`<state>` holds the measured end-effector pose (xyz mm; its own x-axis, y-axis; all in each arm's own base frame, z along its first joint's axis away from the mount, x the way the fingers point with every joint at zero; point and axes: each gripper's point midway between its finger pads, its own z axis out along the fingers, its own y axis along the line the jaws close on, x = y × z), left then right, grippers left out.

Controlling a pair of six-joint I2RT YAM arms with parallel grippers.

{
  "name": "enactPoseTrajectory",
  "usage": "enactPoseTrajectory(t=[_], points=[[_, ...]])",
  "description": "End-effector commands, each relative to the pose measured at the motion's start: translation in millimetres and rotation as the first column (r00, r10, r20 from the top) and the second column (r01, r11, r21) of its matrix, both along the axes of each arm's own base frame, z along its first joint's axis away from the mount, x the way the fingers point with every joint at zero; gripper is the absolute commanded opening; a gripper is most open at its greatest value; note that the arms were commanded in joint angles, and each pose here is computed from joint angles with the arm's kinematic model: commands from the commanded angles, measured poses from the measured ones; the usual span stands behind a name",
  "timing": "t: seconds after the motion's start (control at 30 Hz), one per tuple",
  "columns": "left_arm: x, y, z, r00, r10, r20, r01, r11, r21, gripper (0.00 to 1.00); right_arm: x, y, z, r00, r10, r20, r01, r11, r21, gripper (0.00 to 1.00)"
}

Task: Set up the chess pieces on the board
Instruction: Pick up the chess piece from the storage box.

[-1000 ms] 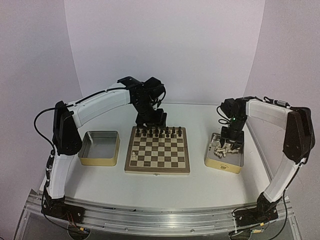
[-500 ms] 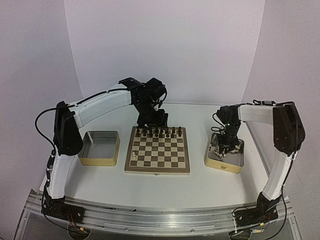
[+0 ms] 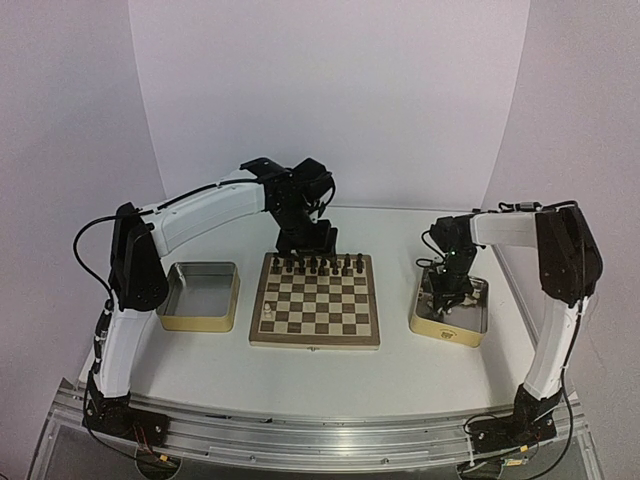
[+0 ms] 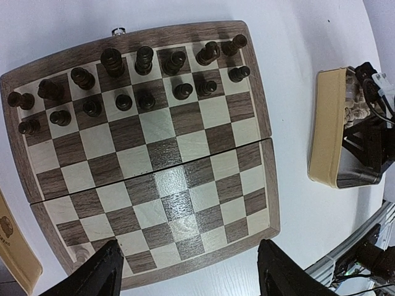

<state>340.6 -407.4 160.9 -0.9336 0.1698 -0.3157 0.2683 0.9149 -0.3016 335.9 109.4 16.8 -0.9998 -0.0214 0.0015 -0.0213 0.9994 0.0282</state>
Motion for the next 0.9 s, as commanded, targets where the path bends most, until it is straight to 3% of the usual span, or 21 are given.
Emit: enactPoseTrajectory(t=[0.0, 0.2, 0.27, 0.33, 0.67, 0.87], points=[[6, -12, 10, 1.000, 0.004, 0.022, -0.003, 0.999, -0.050, 0.74, 10, 4, -7, 1.000, 0.003, 0.007, -0.003, 1.000, 0.018, 0.24], [6, -14, 12, 1.000, -0.005, 0.022, 0.006, 0.998, -0.057, 0.75, 14, 0, -10, 1.000, -0.002, 0.017, 0.002, 1.000, -0.007, 0.23], [6, -15, 12, 1.000, -0.009, 0.022, 0.010, 0.998, -0.061, 0.75, 14, 0, -7, 1.000, -0.002, 0.023, 0.002, 1.000, -0.008, 0.15], [5, -16, 11, 1.000, -0.014, 0.015, 0.015, 0.998, -0.063, 0.75, 13, 0, -3, 1.000, -0.004, 0.031, 0.004, 1.000, -0.002, 0.01], [12, -21, 31, 0.999, -0.006, -0.049, -0.003, 0.980, -0.198, 0.77, -13, -1, 31, 0.999, -0.017, 0.043, 0.015, 0.999, 0.044, 0.00], [10, -31, 47, 0.995, -0.046, -0.087, 0.018, 0.954, -0.300, 0.71, -23, -2, 62, 0.996, -0.030, 0.084, 0.024, 0.997, 0.068, 0.00]])
